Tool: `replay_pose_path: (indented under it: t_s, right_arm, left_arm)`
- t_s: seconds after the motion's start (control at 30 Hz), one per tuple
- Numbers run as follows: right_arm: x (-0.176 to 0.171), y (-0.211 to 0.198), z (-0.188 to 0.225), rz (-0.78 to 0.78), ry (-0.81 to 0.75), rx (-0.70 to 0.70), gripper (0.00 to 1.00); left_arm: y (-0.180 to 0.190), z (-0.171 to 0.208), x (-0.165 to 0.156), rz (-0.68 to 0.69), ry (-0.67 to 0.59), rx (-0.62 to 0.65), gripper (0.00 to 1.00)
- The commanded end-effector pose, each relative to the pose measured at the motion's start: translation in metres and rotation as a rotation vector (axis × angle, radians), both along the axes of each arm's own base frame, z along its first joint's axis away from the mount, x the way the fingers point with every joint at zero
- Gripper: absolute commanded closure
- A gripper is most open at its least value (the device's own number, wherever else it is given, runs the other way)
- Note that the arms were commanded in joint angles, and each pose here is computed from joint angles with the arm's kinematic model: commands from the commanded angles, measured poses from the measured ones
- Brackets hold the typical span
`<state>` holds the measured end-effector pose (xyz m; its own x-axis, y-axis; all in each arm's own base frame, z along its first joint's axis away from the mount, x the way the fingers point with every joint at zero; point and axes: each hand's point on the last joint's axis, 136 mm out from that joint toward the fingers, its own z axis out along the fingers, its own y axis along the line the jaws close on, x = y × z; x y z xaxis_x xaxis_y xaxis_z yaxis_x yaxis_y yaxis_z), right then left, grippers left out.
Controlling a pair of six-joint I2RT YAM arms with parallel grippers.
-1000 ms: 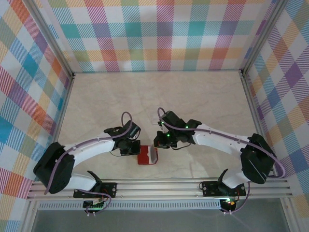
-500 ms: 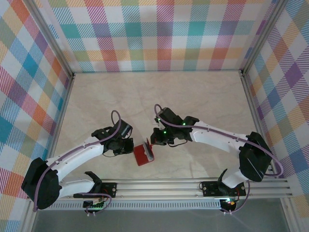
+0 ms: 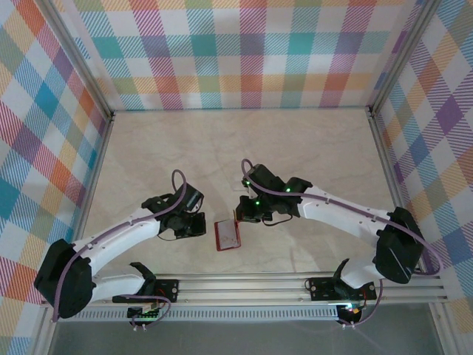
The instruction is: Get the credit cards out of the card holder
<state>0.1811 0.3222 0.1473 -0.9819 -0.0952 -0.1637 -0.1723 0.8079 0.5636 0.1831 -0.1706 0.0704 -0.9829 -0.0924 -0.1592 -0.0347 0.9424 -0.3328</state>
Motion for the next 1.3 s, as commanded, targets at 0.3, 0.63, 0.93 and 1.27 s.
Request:
replay_pose_path:
  t_s: [0.3, 0.63, 0.93, 1.27]
  right_arm:
    - [-0.008, -0.063, -0.036, -0.08, -0.034, -0.217, 1.0]
    - [-0.006, -0.099, -0.076, -0.124, -0.046, -0.373, 0.98]
    - [-0.001, -0.106, -0.118, -0.109, -0.023, -0.451, 0.96]
    - [0.002, -0.117, -0.123, -0.086, -0.022, -0.52, 0.75]
  left_arm:
    - [-0.05, -0.01, 0.01, -0.045, 0.042, -0.075, 0.9]
    - [-0.077, -0.028, 0.021, -0.09, 0.077, -0.031, 0.92]
    - [-0.069, -0.052, 0.016, -0.096, 0.129, 0.04, 0.93]
    - [-0.062, -0.036, 0.011, -0.062, 0.101, 0.011, 0.93]
